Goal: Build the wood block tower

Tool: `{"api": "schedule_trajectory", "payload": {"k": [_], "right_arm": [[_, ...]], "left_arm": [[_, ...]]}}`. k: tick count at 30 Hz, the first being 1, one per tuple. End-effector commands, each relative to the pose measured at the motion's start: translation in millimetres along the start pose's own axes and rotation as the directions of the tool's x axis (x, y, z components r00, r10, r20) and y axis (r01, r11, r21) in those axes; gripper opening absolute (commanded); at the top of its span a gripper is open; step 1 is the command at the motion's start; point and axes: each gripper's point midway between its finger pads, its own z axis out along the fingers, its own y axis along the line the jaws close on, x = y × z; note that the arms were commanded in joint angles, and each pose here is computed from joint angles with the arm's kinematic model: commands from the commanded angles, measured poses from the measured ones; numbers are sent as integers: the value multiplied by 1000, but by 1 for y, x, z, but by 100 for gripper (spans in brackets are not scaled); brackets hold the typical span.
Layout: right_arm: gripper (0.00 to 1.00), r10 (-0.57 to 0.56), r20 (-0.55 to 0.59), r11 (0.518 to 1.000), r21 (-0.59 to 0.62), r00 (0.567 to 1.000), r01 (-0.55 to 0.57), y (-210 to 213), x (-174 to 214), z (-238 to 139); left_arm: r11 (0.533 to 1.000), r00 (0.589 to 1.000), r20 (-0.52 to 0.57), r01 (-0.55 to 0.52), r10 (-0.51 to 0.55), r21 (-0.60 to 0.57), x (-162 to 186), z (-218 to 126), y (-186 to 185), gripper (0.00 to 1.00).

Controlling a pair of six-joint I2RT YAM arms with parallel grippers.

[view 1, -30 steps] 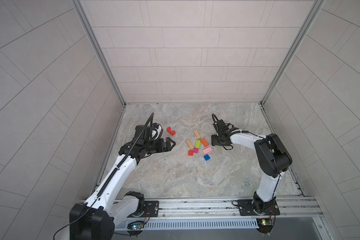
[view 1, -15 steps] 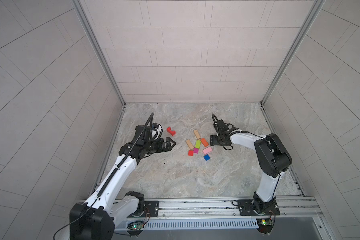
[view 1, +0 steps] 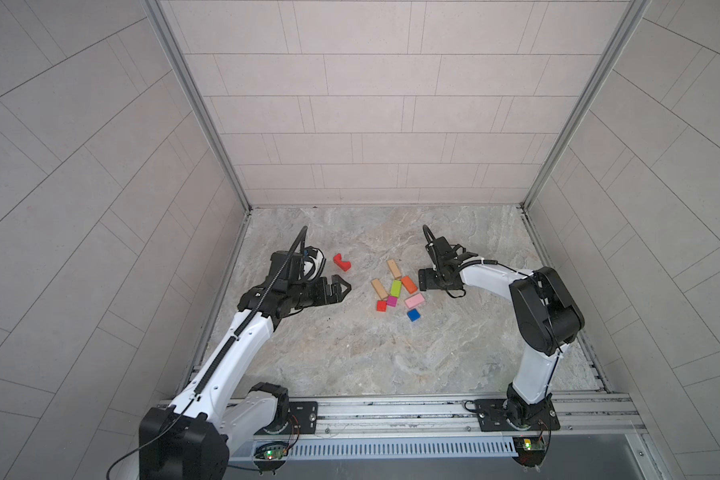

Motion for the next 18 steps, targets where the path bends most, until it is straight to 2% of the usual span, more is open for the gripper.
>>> {"api": "schedule_trajectory", "payload": {"k": [1,9,18], "right_arm": [[92,-60,60,998,-29,996,62,11,-23,-28],[85,-175,78,977,-112,982,183,57,-48,-38],[74,-242,57,957,-152,969,248,103,-63,-29]], "left_arm": [[1000,1000,14,-3,3,8,0,-2,-1,100],[1000,1000,21,-7,7,12,-2,-3,-3,100],[1000,1000,28,-9,9,9,-2,-4,-3,100]]}}
